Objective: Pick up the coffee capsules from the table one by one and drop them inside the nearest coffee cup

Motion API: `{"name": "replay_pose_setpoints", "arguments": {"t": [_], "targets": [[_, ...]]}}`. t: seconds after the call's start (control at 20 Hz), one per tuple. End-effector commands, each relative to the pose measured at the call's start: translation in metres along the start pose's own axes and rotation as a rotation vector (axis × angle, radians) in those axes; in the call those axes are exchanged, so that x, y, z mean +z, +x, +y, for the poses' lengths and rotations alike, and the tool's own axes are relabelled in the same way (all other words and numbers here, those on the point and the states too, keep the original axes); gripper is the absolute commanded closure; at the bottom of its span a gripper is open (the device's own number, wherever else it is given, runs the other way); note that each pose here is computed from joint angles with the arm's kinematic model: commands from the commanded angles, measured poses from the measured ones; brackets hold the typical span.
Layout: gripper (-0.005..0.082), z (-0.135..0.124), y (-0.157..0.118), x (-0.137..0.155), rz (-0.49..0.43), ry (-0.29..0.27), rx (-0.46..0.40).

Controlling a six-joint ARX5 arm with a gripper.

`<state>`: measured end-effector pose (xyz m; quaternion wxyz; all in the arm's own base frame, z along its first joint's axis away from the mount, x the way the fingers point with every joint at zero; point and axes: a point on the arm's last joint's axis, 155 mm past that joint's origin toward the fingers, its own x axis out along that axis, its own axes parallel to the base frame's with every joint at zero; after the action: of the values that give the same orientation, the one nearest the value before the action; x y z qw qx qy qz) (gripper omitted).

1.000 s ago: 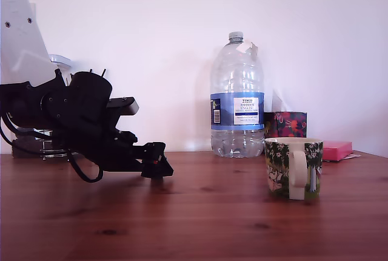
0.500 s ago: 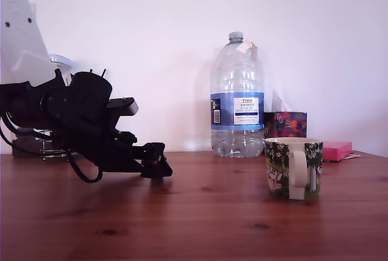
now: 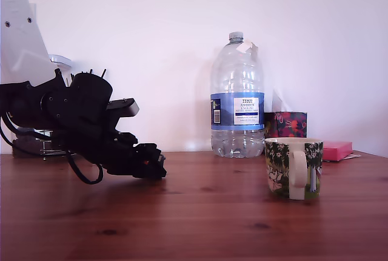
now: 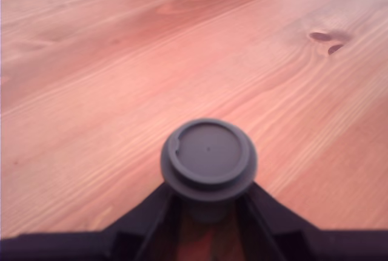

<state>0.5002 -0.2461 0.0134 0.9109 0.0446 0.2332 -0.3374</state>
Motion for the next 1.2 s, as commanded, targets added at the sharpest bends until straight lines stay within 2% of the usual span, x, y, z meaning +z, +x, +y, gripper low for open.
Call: {"name": "replay_pose_setpoints", "arguments": {"t": [0.0, 0.25, 0.55, 0.65, 0.9, 1.15], "targets": [[0.0734, -0.005, 0.003, -0.015, 0.03, -0.007, -0.01], [0.0733, -0.011, -0.003, 0.007, -0.005, 0.01, -0.017], [0.0733, -0.047, -0.024, 0.046, -0.015, 0.053, -0.08], [0.0733, -0.066, -0.032, 0.058, -0.017, 0.068, -0.11], [0.0733, -0.133, -0.053, 0.087, -0.037, 0.123, -0.232], [0.0732, -0.196, -0.063, 0.091, -0.038, 0.175, -0.335]]}}
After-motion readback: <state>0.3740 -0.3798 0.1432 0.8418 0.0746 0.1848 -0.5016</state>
